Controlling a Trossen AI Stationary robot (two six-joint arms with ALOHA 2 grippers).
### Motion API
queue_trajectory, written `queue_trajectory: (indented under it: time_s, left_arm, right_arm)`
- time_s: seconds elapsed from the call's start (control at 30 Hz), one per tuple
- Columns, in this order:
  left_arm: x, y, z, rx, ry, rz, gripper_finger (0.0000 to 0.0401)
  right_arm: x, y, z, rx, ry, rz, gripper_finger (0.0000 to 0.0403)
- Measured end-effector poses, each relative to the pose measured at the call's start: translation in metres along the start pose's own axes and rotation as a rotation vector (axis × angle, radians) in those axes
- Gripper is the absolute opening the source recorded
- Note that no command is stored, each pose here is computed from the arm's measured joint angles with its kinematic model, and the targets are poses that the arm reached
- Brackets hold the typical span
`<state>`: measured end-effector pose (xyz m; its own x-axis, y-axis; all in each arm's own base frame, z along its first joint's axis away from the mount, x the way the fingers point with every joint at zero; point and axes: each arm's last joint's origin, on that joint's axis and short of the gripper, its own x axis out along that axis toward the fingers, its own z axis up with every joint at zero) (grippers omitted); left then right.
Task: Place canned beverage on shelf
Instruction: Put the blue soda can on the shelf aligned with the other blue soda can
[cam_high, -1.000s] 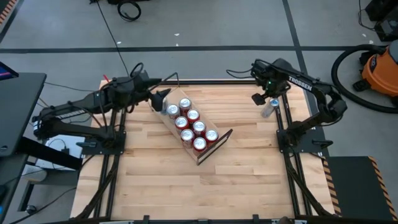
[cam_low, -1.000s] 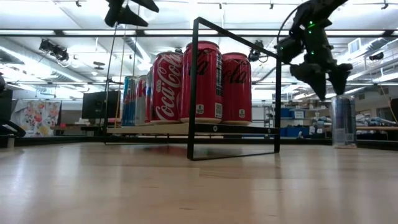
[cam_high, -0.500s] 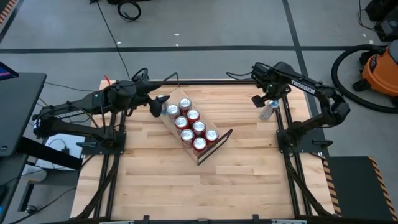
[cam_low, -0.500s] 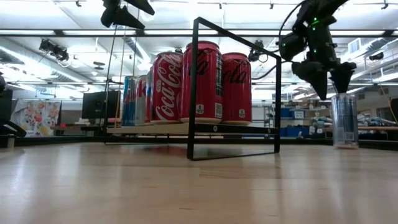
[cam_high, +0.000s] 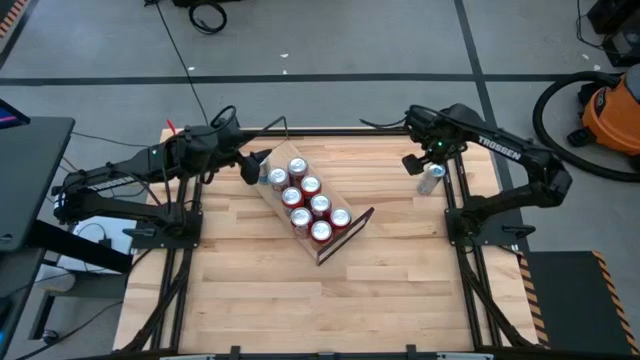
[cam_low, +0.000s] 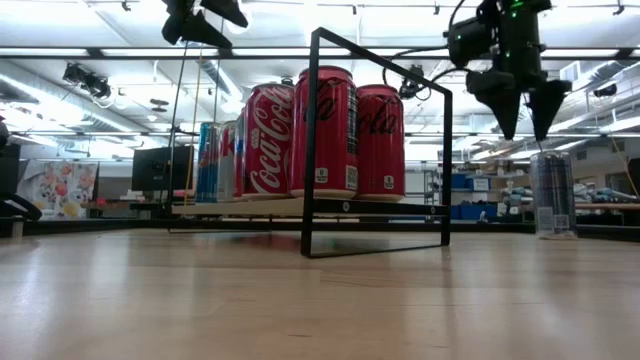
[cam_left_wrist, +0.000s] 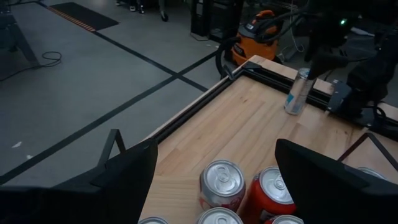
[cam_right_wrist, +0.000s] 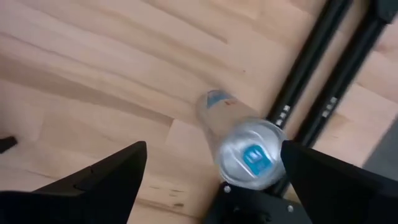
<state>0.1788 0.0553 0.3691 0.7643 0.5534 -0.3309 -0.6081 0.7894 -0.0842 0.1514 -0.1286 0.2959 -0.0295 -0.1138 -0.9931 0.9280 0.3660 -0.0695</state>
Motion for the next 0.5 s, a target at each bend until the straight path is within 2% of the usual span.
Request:
queue_trajectory:
  time_s: [0.13, 0.27, 0.5]
  left_arm:
    - [0.0, 0.0, 0.0, -0.001, 0.0, 0.0, 0.0336]
    - [0.0, 0.0, 0.0, -0.004, 0.0, 0.0, 0.0336]
    - [0.0, -0.001, 0.0, -0.004, 0.005, -0.02, 0.0336]
  right_arm:
    - [-0.002, -0.011, -0.002, 0.059, 0.05, -0.03, 0.0379]
    - [0.005, -0.019, -0.001, 0.104, 0.098, -0.014, 0.0378]
    - [0.034, -0.023, -0.005, 0.14, 0.18, 0.026, 0.038]
